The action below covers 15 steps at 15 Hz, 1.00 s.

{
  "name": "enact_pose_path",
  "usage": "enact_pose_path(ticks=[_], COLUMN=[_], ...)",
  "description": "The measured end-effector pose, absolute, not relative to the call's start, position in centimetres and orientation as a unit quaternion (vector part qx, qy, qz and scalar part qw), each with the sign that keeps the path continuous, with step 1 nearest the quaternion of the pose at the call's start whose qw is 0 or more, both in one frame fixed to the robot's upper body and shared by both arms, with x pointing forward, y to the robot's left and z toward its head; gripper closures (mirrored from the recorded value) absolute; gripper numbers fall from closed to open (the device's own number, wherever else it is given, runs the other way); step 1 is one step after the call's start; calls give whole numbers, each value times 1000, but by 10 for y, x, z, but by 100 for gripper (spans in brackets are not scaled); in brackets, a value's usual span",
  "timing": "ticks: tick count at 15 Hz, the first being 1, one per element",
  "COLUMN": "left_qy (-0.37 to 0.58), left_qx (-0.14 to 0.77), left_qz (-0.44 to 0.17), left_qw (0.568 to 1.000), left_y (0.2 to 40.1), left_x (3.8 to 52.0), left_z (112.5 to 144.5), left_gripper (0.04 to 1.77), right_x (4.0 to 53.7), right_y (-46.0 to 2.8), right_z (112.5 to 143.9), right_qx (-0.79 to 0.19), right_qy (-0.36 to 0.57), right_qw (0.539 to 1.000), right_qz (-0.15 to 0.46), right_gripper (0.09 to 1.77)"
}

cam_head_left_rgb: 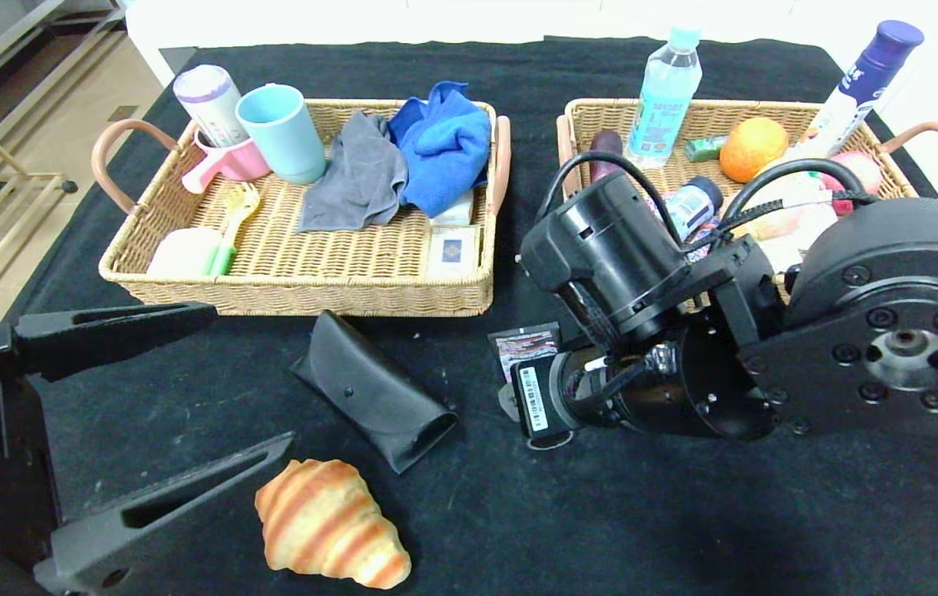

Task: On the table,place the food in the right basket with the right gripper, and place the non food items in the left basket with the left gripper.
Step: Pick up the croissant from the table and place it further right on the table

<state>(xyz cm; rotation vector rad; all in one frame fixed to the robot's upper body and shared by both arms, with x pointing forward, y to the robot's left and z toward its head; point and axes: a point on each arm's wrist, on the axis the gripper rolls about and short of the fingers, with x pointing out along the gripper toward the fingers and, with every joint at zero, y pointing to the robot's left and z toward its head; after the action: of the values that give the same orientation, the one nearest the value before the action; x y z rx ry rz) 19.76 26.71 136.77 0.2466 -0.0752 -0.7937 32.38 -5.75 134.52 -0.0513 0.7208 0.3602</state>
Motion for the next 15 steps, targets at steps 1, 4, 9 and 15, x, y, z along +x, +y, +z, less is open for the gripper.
enact_pose_path(ticks=[1, 4, 9, 15], left_qy=[-36, -38, -40, -23], left_qx=[120, 118, 118, 116], left_qz=[-385, -384, -375, -362], left_qw=[914, 915, 919, 925], left_y=[267, 267, 267, 265], left_x=[198, 198, 199, 205], left_z=[1368, 1369, 1372, 1371], left_gripper=[9, 9, 9, 9], right_x=[323, 316, 295, 257], right_y=[-59, -66, -95, -162], right_z=[1348, 1354, 1366, 1377], right_qx=[-23, -21, -38, -57], right_qy=[349, 345, 335, 275], right_qw=[920, 921, 922, 918], right_qz=[176, 179, 188, 281], right_gripper=[44, 35, 26, 20])
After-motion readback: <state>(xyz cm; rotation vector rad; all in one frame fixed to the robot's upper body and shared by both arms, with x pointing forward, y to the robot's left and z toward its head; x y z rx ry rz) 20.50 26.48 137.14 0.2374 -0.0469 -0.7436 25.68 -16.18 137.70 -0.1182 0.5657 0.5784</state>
